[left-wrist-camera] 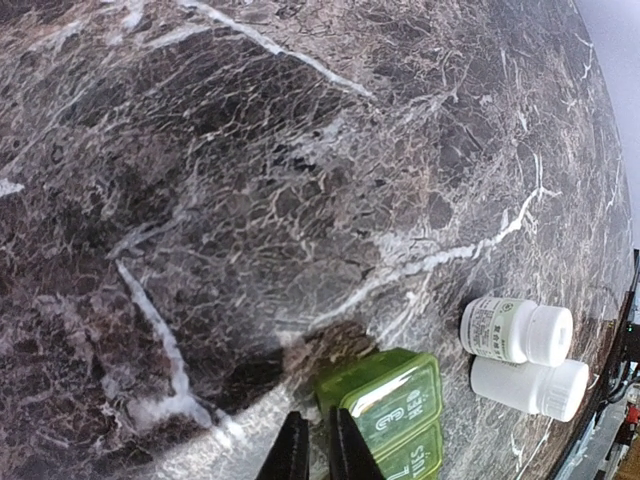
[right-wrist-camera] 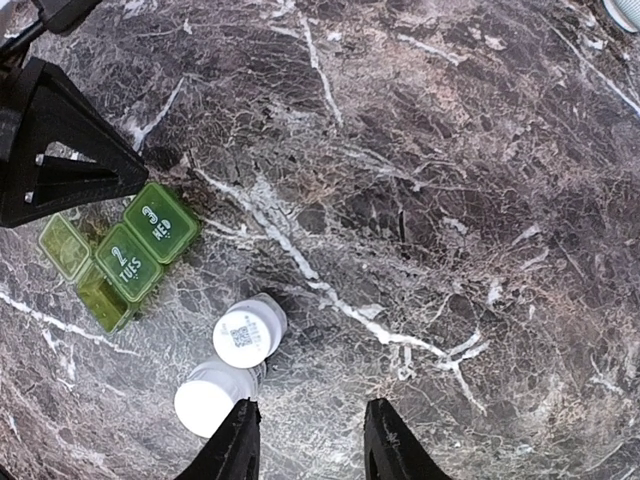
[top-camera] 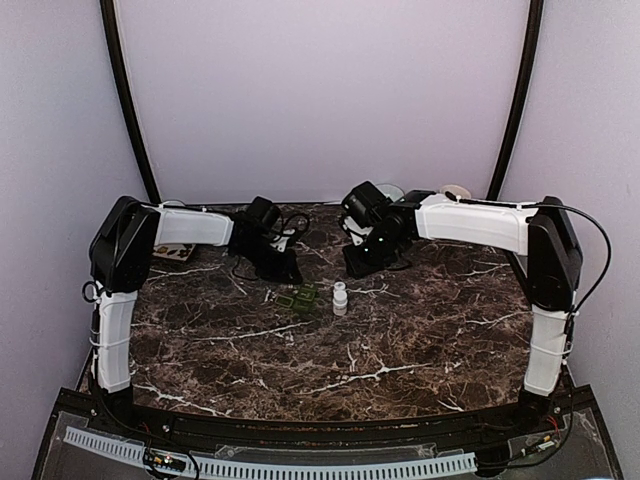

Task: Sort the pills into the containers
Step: Adjust the pill container at the center of the board.

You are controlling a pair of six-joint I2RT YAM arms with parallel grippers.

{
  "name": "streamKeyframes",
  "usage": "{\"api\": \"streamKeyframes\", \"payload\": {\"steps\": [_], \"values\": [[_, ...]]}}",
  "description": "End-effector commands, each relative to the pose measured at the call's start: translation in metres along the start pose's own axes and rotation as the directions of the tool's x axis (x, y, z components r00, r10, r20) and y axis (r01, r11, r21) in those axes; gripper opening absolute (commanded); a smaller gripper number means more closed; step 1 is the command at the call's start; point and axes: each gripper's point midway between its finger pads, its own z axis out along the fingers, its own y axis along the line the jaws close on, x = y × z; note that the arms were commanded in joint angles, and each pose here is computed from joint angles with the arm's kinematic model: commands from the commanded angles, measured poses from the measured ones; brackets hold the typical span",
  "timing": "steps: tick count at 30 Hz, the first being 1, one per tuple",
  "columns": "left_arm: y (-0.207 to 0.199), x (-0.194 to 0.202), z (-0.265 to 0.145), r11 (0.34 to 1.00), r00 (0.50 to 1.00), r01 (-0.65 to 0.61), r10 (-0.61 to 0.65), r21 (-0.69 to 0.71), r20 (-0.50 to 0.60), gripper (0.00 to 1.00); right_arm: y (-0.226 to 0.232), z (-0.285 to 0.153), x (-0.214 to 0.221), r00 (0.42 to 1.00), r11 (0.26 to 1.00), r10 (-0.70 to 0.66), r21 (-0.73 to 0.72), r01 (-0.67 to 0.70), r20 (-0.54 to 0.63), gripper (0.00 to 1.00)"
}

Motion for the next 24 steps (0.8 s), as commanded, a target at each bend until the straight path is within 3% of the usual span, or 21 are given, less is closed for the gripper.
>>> {"api": "streamKeyframes", "payload": {"steps": [1,8,15,24], "values": [[-0.012,-0.001,-0.001,0.999,0.999,-0.029,0.029,0.025,-0.014,0.09,0.002,-0.01,-0.004,1.0,0.999,0.013,-0.029,-0.012,0.025,0.36],[-0.007,-0.009,-0.009,0.999,1.0,-0.025,0.026,-0.034,0.01,0.11,0.012,-0.02,-0.009,0.999,0.997,0.002,-0.077,0.001,0.038,0.38],[-0.011,-0.033,-0.037,0.995,0.993,-0.023,0.034,-0.094,0.114,0.28,0.03,-0.02,-0.002,0.999,0.993,-0.035,-0.109,0.036,0.012,0.42],[-0.022,-0.04,-0.074,0.995,0.968,-0.02,0.044,-0.099,0.248,0.3,0.046,-0.013,0.005,0.997,0.991,-0.072,-0.117,0.069,-0.019,0.42]]}}
